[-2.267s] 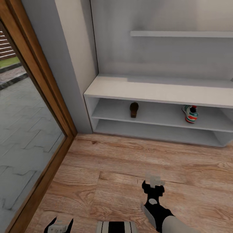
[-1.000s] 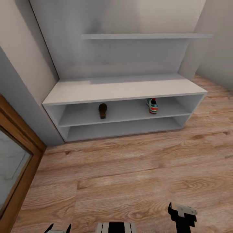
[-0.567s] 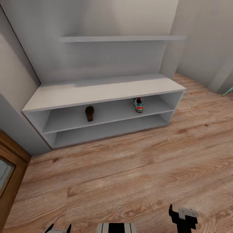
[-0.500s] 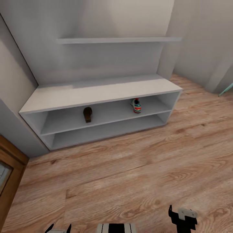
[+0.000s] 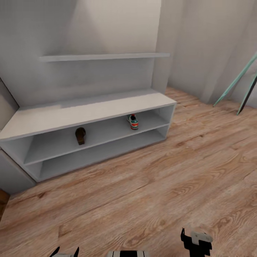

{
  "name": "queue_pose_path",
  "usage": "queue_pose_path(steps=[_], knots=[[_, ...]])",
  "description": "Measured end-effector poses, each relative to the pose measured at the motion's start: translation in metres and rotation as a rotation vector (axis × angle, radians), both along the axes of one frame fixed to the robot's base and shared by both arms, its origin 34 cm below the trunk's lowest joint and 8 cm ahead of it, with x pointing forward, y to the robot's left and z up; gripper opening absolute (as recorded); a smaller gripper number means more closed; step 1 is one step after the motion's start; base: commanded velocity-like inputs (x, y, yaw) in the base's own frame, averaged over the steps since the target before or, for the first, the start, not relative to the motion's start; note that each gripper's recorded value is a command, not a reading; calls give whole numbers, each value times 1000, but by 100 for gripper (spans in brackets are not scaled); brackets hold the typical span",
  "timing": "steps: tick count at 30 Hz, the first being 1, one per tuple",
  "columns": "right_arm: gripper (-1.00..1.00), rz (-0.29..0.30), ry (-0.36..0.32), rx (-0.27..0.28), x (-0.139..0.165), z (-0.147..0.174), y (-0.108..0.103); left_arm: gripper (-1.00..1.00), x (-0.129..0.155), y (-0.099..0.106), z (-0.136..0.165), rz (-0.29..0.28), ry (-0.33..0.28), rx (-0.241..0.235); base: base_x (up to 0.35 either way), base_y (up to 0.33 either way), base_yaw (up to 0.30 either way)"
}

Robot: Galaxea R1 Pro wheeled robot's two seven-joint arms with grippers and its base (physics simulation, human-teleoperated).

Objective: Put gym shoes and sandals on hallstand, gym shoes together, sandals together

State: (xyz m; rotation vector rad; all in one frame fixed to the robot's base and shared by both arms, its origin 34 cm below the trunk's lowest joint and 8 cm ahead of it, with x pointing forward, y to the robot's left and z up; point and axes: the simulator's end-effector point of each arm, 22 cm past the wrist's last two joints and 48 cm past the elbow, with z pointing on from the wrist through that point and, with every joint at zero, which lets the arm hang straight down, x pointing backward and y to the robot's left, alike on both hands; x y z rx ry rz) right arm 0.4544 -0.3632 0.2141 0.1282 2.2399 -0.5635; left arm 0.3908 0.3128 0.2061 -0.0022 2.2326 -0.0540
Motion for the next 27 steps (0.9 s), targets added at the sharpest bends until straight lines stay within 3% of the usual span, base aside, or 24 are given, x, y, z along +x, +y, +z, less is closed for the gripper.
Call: queue_pose_path(steps=[15, 27], knots=[[100, 6, -8, 23, 1, 1, 17, 100, 3, 1, 4, 4, -11, 3, 0, 0, -298], [100, 7, -13, 28, 8, 26, 21, 100, 12, -1, 29, 4, -19, 1, 0, 0, -300]])
